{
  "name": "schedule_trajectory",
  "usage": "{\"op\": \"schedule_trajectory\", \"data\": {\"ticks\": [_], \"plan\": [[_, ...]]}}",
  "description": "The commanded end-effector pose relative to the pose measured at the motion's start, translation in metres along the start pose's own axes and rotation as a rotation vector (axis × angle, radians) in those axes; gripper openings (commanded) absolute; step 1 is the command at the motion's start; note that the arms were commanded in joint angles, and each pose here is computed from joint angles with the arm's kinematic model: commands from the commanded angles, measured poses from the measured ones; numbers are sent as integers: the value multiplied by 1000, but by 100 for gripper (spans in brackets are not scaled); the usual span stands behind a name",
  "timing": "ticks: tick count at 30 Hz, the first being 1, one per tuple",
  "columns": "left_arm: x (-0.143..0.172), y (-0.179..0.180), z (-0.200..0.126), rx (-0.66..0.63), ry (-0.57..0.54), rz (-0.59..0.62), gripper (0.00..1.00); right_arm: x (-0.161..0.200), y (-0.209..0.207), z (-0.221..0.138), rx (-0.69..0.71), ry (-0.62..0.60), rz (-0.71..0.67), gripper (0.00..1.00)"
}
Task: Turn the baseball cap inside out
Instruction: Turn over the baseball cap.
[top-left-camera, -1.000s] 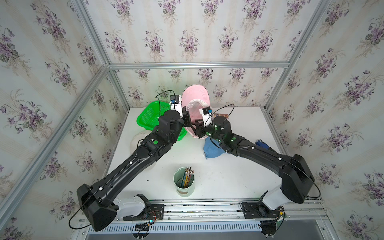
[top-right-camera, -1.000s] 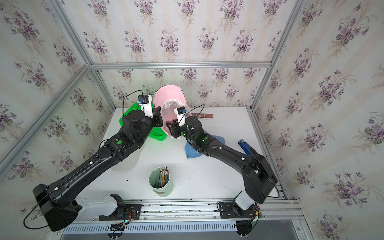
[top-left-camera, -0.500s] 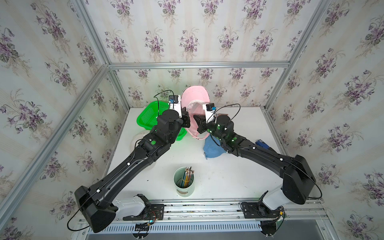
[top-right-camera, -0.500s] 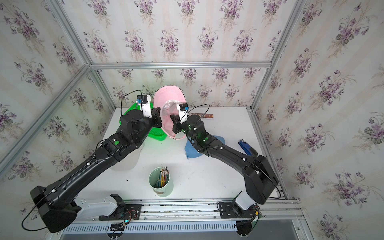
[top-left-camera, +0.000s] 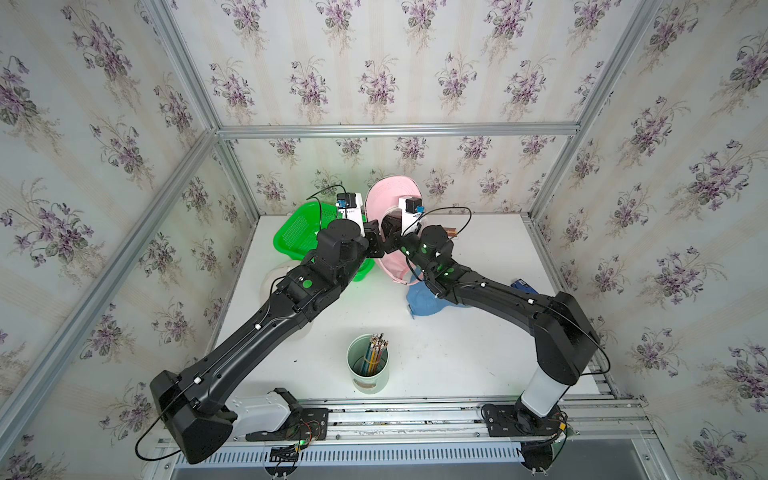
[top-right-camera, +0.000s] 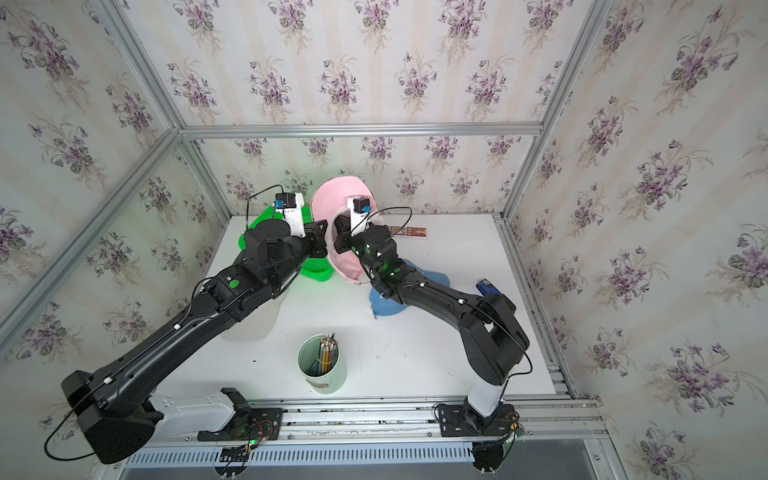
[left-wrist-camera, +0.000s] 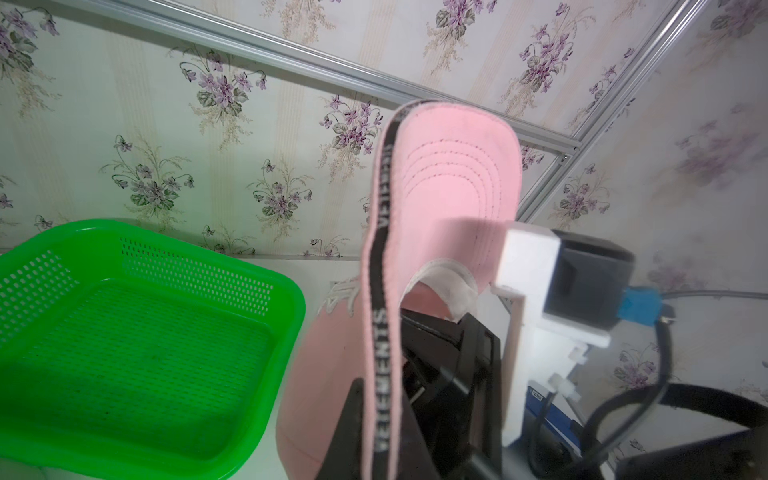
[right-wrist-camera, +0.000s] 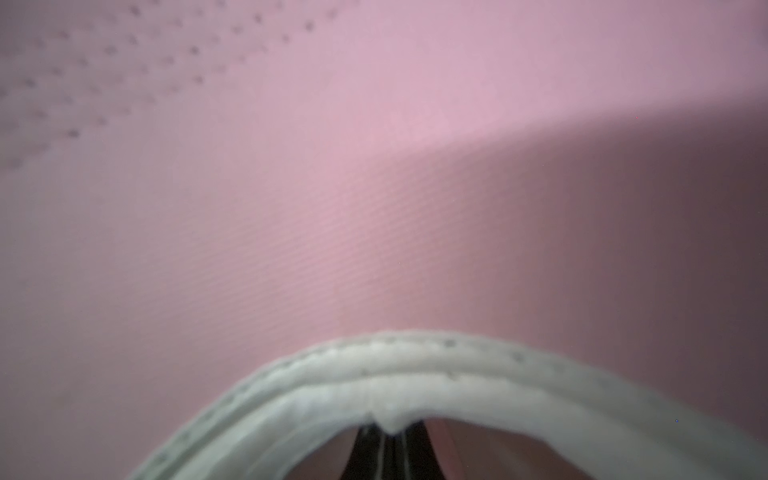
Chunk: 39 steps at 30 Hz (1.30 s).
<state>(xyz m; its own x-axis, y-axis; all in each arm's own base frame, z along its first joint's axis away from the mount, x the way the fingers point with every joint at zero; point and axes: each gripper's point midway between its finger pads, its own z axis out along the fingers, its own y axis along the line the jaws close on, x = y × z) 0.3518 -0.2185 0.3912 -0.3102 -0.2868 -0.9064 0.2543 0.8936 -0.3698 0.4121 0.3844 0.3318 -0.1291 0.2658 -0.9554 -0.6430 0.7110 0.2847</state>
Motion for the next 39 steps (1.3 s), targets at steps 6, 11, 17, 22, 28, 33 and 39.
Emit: {"op": "schedule_trajectory", "data": {"ticks": [6, 11, 17, 22, 28, 33, 39], "plan": [[2, -15, -5, 88, 15, -61, 0, 19, -9, 16, 37, 17, 35, 10], [-4, 12, 1, -74, -38, 95, 0, 2, 3, -14, -4, 33, 23, 31], [-21, 28, 9, -173, -100, 224, 0, -11, 3, -73, 14, 102, -44, 49], [-22, 27, 6, -164, -105, 184, 0, -3, -21, -89, 148, 147, -72, 29], [-12, 27, 10, -167, -94, 173, 0, 32, -45, -70, 269, 234, -34, 10], [-9, 20, 10, -132, -89, 152, 0, 59, -52, -54, 296, 268, -24, 5], [-3, 8, 6, -72, -63, 91, 0, 76, -67, -32, 375, 272, -69, 4]]}}
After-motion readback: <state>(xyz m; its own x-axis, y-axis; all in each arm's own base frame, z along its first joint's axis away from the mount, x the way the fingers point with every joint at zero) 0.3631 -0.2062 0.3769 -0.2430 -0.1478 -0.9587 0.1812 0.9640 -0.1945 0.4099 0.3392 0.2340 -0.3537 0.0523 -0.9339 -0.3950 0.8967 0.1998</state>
